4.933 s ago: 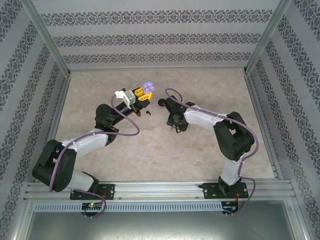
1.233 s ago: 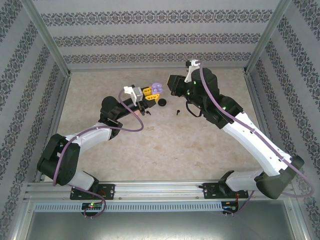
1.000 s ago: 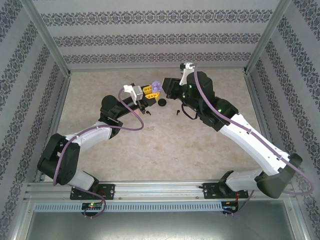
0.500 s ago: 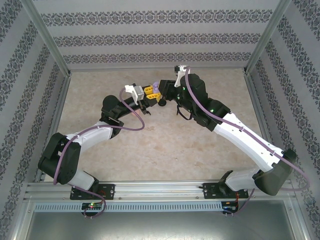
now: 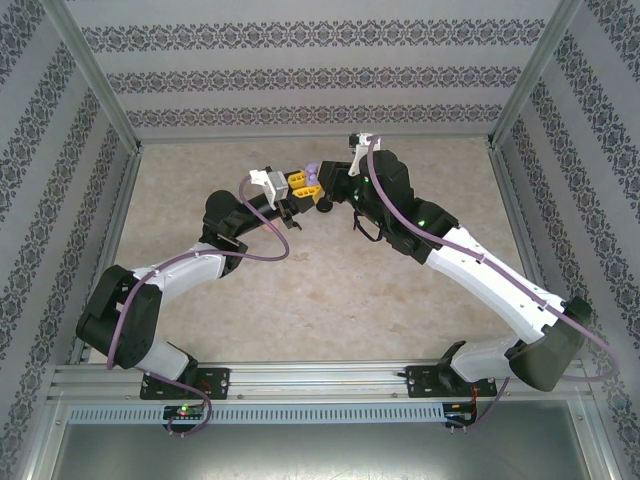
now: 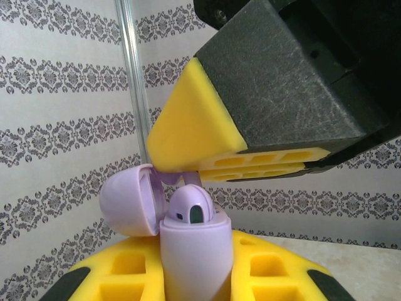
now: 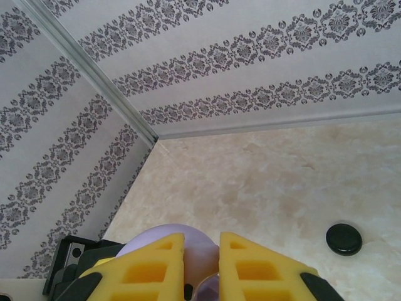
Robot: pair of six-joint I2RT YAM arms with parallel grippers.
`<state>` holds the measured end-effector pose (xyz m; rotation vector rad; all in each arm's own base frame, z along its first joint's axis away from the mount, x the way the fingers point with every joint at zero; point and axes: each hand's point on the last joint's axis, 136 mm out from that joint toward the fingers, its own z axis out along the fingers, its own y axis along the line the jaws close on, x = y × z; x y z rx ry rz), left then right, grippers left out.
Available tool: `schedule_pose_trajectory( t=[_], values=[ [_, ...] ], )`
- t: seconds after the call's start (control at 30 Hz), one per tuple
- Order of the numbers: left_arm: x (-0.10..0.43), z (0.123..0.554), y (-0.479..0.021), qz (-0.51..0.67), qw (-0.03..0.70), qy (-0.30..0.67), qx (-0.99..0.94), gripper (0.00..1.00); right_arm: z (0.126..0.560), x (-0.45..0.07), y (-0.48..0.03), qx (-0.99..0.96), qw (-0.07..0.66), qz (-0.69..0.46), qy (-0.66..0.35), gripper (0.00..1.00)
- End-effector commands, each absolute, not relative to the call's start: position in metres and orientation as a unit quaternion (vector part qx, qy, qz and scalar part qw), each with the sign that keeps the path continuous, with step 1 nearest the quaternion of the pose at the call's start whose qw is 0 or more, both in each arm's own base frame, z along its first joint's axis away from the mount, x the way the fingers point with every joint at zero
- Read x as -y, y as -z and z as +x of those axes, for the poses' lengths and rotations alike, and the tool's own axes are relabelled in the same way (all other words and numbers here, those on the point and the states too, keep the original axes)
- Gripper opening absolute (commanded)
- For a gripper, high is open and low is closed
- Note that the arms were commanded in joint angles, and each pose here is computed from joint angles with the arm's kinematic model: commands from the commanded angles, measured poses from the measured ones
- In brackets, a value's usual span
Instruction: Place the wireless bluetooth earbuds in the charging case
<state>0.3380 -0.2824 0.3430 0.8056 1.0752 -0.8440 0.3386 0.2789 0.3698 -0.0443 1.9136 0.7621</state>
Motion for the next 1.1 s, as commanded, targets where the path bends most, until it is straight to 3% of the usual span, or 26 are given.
schedule_pose_trajectory(
  t=[0.0, 0.33, 0.57, 0.7, 0.87, 0.97, 1.07],
  values=[
    [0.285, 0.331, -0.369, 0.365, 0.723, 0.383, -0.445, 0.0, 0.332, -0.288, -0.359, -0.803, 0.508, -0.052, -0.308, 0.14],
    [0.286, 0.332, -0.368, 0.364, 0.723, 0.382, -0.447, 0.0, 0.326, -0.304, -0.339, -0.818, 0.495, -0.089, -0.278, 0.17],
    [0.286, 0.334, -0.365, 0.363, 0.721, 0.382, -0.451, 0.0, 0.332, -0.28, -0.37, -0.8, 0.523, -0.039, -0.293, 0.54],
    [0.287, 0.334, -0.363, 0.363, 0.718, 0.384, -0.453, 0.0, 0.329, -0.251, -0.403, -0.772, 0.549, -0.005, -0.321, 0.65],
    [0.289, 0.335, -0.36, 0.364, 0.714, 0.387, -0.456, 0.0, 0.328, -0.227, -0.42, -0.762, 0.551, 0.014, -0.34, 0.68],
    [0.291, 0.335, -0.354, 0.369, 0.704, 0.393, -0.462, 0.0, 0.343, -0.225, -0.411, -0.784, 0.515, 0.017, -0.347, 0.66],
    [0.295, 0.332, -0.348, 0.38, 0.69, 0.402, -0.467, 0.0, 0.361, -0.236, -0.395, -0.812, 0.458, 0.004, -0.36, 0.5]
  ],
)
